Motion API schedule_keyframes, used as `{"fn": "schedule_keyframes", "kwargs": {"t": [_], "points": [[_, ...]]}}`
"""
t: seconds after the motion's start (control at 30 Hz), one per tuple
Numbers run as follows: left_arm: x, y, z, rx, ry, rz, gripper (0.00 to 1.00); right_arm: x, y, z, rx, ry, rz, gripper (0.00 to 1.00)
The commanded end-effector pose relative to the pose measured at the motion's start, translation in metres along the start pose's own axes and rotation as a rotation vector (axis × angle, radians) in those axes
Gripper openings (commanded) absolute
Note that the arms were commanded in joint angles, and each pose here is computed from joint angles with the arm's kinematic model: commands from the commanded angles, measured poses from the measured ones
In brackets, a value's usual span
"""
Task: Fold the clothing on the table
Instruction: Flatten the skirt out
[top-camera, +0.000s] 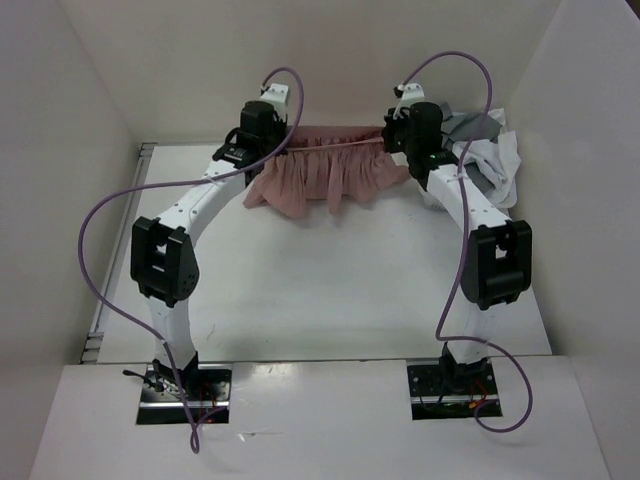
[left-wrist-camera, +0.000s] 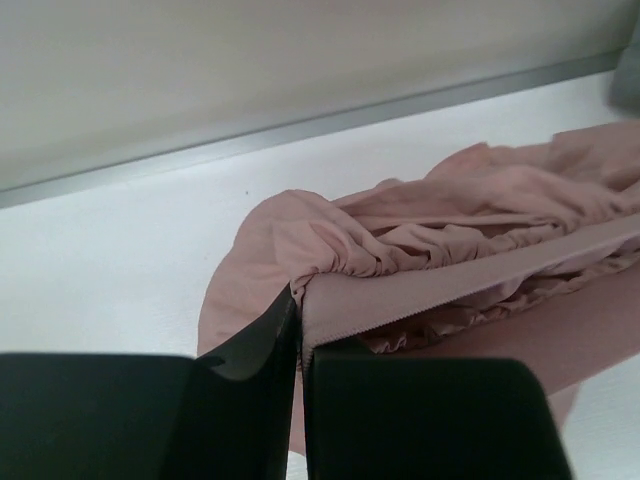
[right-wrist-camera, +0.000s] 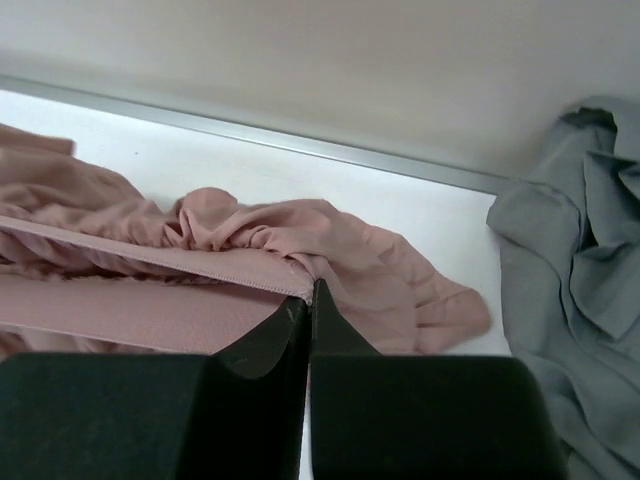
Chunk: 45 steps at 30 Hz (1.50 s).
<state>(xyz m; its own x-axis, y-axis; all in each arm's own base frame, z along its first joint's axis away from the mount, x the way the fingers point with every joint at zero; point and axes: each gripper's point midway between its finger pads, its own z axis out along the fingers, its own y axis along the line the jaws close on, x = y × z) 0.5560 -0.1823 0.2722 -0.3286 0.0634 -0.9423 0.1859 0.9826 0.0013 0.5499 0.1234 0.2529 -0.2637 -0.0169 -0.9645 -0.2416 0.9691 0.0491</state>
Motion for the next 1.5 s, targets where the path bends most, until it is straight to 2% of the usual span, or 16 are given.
{"fn": "schedule_keyframes", "kwargs": {"t": [0.0, 0.2, 0.33, 0.37, 0.47, 0.57, 0.67, 0.8, 0.83, 0.87, 0.97, 1.0, 1.1, 1.17, 1.37, 1.47], "points": [[-0.024, 0.047, 0.01, -0.138, -0.153, -0.004, 0.0, -0.015, -0.049, 0.003, 0.107, 0.03, -0.064, 0.0], [-0.015, 0.083, 0.054, -0.176, -0.144, -0.086, 0.0, -0.012, -0.076, 0.03, 0.246, 0.06, -0.057, 0.0], [-0.072, 0.116, 0.044, -0.234, -0.269, -0.172, 0.0, -0.068, -0.111, 0.018, 0.473, -0.109, 0.012, 0.0], [-0.105, 0.119, 0.033, -0.219, -0.344, -0.21, 0.0, -0.078, -0.115, 0.015, 0.5, -0.136, 0.017, 0.0], [-0.148, 0.145, 0.017, -0.167, -0.451, -0.271, 0.0, -0.123, -0.115, 0.005, 0.51, -0.231, 0.04, 0.0], [-0.158, 0.153, 0.013, -0.131, -0.48, -0.297, 0.0, -0.154, -0.113, -0.001, 0.505, -0.295, 0.061, 0.0], [-0.151, 0.157, 0.005, -0.107, -0.452, -0.301, 0.0, -0.154, -0.104, -0.003, 0.458, -0.234, 0.047, 0.0], [-0.146, 0.121, -0.012, 0.082, -0.404, -0.199, 0.0, -0.144, -0.082, -0.026, 0.389, -0.153, -0.054, 0.0], [-0.14, 0.115, -0.017, 0.106, -0.375, -0.186, 0.0, -0.168, -0.072, -0.052, 0.368, -0.218, -0.06, 0.0], [-0.14, 0.112, -0.032, 0.116, -0.373, -0.164, 0.0, -0.142, -0.072, -0.052, 0.36, -0.168, -0.077, 0.0], [-0.144, 0.093, -0.073, 0.201, -0.363, -0.049, 0.0, -0.15, -0.054, -0.099, 0.299, -0.243, -0.119, 0.0], [-0.119, 0.089, -0.073, 0.222, -0.306, -0.028, 0.0, -0.152, -0.05, -0.111, 0.275, -0.257, -0.137, 0.0], [-0.11, 0.066, -0.113, 0.279, -0.316, 0.069, 0.02, -0.161, -0.021, -0.152, 0.164, -0.33, -0.173, 0.0], [-0.077, 0.06, -0.123, 0.305, -0.247, 0.094, 0.04, -0.161, -0.005, -0.169, 0.098, -0.322, -0.21, 0.0], [-0.032, 0.048, -0.132, 0.355, -0.167, 0.109, 0.07, -0.119, 0.022, -0.17, 0.002, -0.212, -0.247, 0.0], [-0.014, 0.049, -0.113, 0.358, -0.124, 0.097, 0.07, -0.093, 0.021, -0.142, -0.004, -0.14, -0.247, 0.0]]}}
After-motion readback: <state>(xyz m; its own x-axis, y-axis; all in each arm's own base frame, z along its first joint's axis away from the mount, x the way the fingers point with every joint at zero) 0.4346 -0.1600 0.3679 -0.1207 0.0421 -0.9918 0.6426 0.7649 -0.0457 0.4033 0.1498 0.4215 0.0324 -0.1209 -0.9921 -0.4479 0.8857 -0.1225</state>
